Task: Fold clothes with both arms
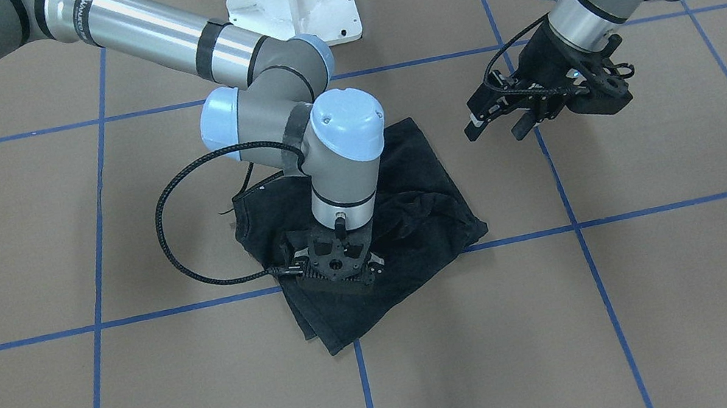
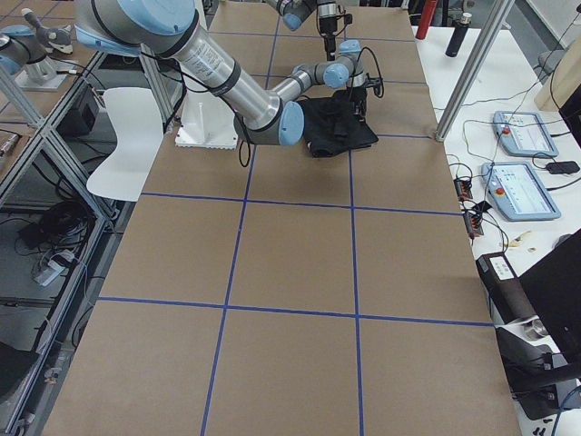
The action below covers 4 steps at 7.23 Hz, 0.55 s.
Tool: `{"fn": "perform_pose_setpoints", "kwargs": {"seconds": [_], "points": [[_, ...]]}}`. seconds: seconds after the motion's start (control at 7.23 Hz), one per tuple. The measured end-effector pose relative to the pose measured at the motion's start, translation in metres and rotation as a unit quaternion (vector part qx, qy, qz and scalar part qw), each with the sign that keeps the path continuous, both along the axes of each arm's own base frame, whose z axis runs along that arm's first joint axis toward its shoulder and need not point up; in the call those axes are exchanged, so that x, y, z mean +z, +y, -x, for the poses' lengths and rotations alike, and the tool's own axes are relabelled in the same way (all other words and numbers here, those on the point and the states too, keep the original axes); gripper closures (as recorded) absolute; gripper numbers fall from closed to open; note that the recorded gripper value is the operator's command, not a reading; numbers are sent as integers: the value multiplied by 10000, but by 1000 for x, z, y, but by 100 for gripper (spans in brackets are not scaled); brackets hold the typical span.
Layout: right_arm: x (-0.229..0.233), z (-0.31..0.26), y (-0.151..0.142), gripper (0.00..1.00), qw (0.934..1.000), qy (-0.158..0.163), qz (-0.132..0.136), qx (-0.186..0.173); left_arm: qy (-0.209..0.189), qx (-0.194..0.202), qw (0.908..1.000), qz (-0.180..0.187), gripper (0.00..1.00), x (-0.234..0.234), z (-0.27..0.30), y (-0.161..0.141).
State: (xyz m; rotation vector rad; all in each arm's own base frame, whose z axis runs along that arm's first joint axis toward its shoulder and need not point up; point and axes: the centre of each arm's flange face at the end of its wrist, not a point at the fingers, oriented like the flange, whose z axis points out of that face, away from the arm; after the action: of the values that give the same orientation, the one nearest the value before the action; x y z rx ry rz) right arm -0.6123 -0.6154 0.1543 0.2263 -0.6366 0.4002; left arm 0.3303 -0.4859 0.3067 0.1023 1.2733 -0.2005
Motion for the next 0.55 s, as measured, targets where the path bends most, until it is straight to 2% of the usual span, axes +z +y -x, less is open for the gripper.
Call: {"fn": "perform_pose_setpoints", "kwargs": {"seconds": [0.14, 0.28, 0.41, 0.55], "points": [[-7, -18, -13, 11, 9999, -137, 65, 4, -8, -5, 10000, -2, 0, 0, 1, -1], [-12, -37, -23, 0, 9995, -276, 130, -101, -71, -4, 10000, -65, 0, 5, 4, -3], [-10, -58, -28, 0, 9989, -284, 119, -340, -280, 32, 9993, -260, 0, 14, 10, -9], [2, -85, -30, 0, 9978, -232, 74, -610, -661, 140, 9960, -581, 0, 23, 21, -20]]}}
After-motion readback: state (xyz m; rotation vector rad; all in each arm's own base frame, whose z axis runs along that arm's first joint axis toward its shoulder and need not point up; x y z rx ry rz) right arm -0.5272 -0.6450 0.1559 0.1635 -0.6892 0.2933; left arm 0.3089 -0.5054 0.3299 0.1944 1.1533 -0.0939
